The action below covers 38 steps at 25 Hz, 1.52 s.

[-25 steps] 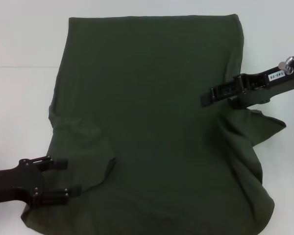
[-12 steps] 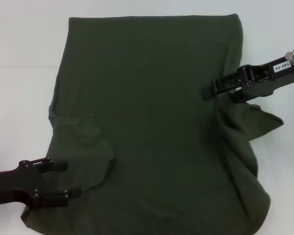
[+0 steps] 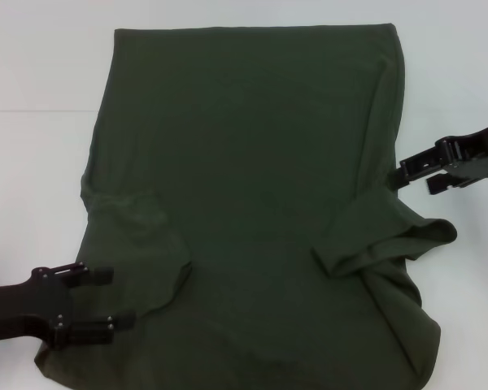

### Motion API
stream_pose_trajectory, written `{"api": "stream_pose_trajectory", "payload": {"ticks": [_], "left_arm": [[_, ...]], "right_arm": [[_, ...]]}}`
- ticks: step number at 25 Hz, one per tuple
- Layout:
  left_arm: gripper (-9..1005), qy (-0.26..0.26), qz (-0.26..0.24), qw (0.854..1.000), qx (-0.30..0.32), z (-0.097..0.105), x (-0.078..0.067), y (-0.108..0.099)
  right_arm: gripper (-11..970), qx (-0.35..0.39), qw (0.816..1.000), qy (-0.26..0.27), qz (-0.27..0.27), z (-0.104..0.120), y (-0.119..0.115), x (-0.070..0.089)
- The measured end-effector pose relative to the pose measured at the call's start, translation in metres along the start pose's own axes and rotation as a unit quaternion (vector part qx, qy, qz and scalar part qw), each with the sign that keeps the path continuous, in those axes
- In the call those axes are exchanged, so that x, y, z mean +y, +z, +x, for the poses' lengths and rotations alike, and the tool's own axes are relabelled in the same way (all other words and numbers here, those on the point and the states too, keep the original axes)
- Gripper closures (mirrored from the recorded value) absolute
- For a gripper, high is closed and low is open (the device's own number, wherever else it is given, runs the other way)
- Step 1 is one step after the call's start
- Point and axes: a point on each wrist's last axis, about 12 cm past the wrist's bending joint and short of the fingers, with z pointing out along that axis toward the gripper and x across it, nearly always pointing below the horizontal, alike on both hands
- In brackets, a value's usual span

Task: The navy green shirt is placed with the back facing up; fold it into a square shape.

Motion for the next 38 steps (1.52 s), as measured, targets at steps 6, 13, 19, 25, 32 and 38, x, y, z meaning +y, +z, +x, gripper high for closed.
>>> {"api": "stream_pose_trajectory", "payload": {"ticks": [6, 13, 19, 25, 32, 38], "left_arm": [[109, -0.001, -0.002, 1.000, -0.001, -0.002, 0.001, 0.001], [108, -0.001, -0.001, 1.000, -0.004, -0.003, 0.001, 0.005], [108, 0.002, -0.002, 1.000, -0.006, -0.006, 0.003, 0.009], [109, 0.006, -0.004, 1.000, -0.007, -0.009, 0.004, 0.012], [108, 0.010, -0.008, 1.000, -0.003, -0.011, 0.007, 0.014], [108, 0.011, -0.007, 1.000, -0.005, -0.011, 0.006, 0.016]], "right_arm": [[156, 0.006, 0.999, -0.018, 0.031, -0.005, 0.001, 0.003], [157, -0.012, 0.997, 0.027, 0.065, 0.014, -0.004, -0.034], [158, -0.011, 0.995, 0.007, 0.097, 0.024, -0.002, -0.050], [158, 0.005, 0.993, -0.001, 0.118, 0.026, 0.013, -0.056], [160, 0.028, 0.989, -0.024, 0.141, 0.023, 0.035, -0.050], [160, 0.023, 0.989, -0.035, 0.142, 0.019, 0.042, -0.044]]}}
